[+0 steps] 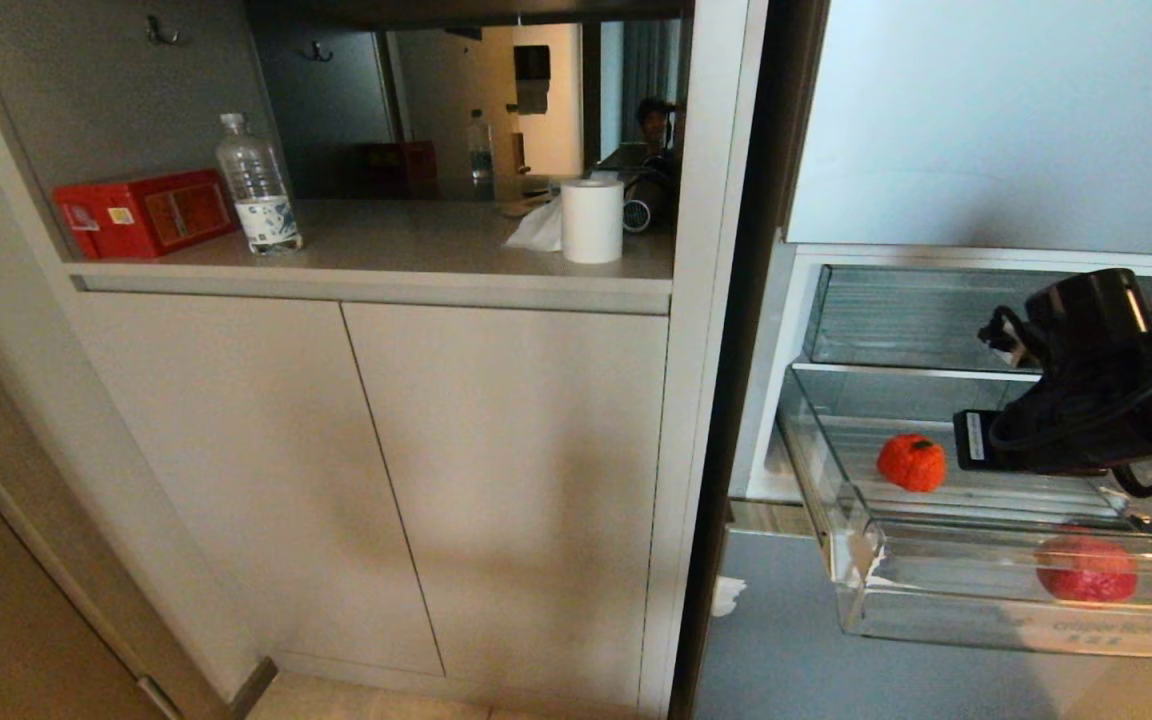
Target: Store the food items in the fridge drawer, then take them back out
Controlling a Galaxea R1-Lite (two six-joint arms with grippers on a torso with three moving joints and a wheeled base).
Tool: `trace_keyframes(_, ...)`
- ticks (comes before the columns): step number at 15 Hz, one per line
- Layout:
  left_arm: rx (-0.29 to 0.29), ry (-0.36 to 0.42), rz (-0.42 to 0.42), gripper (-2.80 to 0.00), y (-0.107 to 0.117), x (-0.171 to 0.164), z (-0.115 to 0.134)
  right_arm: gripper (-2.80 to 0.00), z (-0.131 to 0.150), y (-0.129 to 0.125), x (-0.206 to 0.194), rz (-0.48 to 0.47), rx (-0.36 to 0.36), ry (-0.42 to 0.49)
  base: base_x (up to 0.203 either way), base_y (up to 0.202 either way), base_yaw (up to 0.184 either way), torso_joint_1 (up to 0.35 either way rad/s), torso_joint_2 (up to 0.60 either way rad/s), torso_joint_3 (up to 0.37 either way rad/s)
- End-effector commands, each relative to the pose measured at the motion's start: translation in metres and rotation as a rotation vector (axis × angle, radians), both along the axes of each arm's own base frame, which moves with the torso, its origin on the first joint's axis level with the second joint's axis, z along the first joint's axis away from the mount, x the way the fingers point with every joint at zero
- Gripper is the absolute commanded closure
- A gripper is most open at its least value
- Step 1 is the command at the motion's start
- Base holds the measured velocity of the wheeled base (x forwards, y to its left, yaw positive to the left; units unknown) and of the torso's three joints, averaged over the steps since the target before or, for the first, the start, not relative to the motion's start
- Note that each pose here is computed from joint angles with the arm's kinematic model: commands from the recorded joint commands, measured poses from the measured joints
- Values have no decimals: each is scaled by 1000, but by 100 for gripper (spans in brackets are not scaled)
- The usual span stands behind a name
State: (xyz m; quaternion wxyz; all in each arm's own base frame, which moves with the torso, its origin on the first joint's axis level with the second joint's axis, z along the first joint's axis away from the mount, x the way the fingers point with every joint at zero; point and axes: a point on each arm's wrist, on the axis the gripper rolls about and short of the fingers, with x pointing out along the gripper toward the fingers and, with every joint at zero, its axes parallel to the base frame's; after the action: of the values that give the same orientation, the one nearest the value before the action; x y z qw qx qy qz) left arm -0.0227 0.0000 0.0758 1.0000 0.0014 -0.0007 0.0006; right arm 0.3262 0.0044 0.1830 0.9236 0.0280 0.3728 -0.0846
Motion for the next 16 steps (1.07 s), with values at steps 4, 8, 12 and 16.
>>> trace_keyframes(4, -1, 1, 0, 0, 0, 0, 0, 0, -30, -4, 39, -16, -1, 29, 0, 0, 0, 0, 0, 0)
trace_keyframes(8, 0, 1, 0, 0, 0, 0, 0, -280, -34, -13, 60, -41, -1, 12, 0, 0, 0, 0, 0, 0)
trace_keyframes(12, 0, 1, 0, 0, 0, 0, 0, -280, -47, -21, 74, -57, -2, 28, 0, 0, 0, 0, 0, 0)
trace_keyframes(16, -1, 1, 0, 0, 0, 0, 0, -280, -56, -26, 95, -67, 0, 15, 0, 0, 0, 0, 0, 0)
